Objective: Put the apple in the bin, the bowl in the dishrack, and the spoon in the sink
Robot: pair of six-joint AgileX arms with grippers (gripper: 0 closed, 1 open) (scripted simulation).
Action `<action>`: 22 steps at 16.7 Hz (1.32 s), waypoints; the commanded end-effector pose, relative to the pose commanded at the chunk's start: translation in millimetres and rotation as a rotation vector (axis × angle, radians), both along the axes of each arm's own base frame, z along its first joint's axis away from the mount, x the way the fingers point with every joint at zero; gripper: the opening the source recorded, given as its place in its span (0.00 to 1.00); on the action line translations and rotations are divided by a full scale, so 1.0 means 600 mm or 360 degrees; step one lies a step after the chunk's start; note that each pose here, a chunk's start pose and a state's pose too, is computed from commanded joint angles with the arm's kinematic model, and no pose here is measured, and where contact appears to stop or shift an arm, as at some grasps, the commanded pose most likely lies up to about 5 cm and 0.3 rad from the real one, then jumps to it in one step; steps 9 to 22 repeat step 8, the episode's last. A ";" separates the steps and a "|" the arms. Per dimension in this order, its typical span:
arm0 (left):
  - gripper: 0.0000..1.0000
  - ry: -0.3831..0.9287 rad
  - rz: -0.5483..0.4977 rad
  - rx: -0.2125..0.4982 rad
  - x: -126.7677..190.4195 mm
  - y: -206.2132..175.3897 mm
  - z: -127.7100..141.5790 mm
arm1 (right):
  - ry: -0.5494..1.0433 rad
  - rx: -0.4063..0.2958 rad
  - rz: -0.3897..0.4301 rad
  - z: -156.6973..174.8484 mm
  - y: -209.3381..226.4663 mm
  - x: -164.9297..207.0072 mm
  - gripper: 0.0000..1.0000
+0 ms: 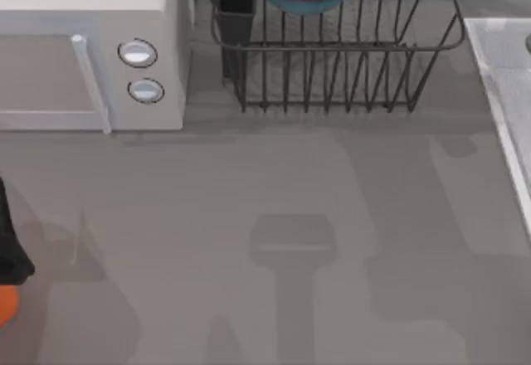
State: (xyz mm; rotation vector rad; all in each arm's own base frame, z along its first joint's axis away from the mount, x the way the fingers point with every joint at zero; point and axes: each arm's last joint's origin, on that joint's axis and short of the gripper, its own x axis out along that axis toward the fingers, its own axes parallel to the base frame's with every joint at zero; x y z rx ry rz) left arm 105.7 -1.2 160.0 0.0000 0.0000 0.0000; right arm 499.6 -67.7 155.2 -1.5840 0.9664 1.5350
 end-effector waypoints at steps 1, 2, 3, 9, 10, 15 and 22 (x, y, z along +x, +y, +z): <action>1.00 0.0000 0.0000 0.0000 0.000 0.000 0.000 | 0.0000 0.0000 0.0000 0.000 0.000 0.000 0.90; 1.00 0.0000 0.0000 0.0000 0.000 0.000 0.000 | 0.0000 0.0000 0.0000 0.000 0.000 0.000 0.98; 1.00 0.0000 0.0000 0.0000 0.000 0.000 0.000 | 0.0000 0.0000 0.0000 0.000 0.000 0.000 1.00; 1.00 0.0000 0.0000 0.0000 0.000 0.000 0.000 | 0.0000 0.0000 0.0000 0.000 0.000 0.000 1.00; 1.00 0.0000 0.0000 0.0000 0.000 0.000 0.000 | 0.0000 0.0000 0.0000 0.000 0.000 0.000 1.00; 1.00 0.0000 0.0000 0.0000 0.000 0.000 0.000 | 0.0000 0.0000 0.0000 0.000 0.000 0.000 1.00; 1.00 0.0000 0.0000 0.0000 0.000 0.000 0.000 | 0.0000 0.0000 0.0000 0.000 0.000 0.000 1.00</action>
